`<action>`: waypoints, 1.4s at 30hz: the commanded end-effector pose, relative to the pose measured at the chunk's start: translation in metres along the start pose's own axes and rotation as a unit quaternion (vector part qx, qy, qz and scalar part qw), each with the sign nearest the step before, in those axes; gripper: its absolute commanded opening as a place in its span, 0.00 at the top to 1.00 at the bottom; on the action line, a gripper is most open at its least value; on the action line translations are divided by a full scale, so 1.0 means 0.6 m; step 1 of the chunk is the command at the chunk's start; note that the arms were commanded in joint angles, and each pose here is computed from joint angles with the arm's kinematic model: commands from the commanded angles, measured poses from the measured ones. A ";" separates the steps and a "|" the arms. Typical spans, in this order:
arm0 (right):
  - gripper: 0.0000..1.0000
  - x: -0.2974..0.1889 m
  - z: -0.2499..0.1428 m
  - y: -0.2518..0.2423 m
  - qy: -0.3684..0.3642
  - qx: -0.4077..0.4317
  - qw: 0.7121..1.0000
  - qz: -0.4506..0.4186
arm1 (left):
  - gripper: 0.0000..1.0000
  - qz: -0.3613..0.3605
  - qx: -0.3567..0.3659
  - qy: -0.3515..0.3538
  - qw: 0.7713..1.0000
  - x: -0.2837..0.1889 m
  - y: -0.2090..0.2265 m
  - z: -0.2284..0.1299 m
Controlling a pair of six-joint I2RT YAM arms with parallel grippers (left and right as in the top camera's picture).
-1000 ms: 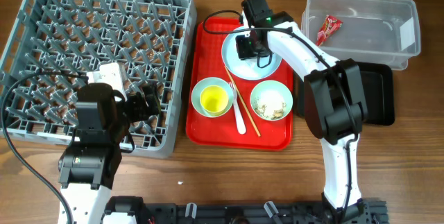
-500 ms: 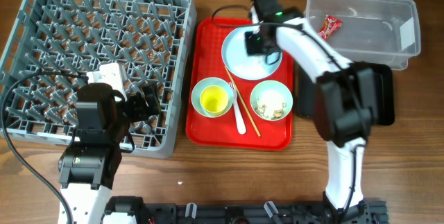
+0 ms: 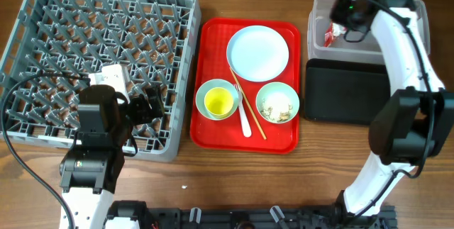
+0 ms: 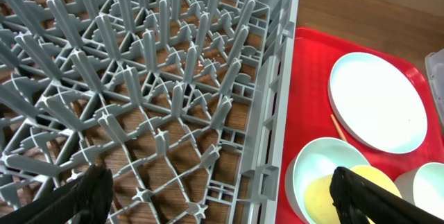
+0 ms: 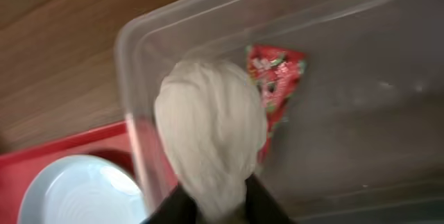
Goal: Sort waste into correct bins and load items into the dishwasher rack
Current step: 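Carry the tissue to the clear bin and release it, then grasp the rim of the green rice bowl with the right gripper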
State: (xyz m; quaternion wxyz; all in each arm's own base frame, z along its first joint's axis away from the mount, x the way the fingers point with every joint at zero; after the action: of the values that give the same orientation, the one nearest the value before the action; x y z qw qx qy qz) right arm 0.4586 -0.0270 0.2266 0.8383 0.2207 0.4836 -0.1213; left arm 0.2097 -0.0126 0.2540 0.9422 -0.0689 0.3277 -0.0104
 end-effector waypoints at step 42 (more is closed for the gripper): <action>0.20 -0.056 -0.332 0.167 0.176 -0.065 0.981 -0.045 | 0.00 0.001 0.001 -0.011 1.000 -0.005 0.000 0.011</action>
State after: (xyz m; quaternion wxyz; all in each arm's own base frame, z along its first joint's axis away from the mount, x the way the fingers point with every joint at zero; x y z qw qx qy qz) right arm 0.3394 0.1534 0.2186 0.7538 0.1409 0.6415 -0.0189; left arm 0.2097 -0.0127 0.2541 0.9423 -0.0690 0.3275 -0.0106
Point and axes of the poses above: each gripper's point midway between its finger pads, its own x axis out along the fingers, its own y axis along the line the jaws close on, z = x × y, the point moved 10 cm from there along -x, back along the fingers, and after that the axes turned 6 degrees about x, right-handed, at the moved point
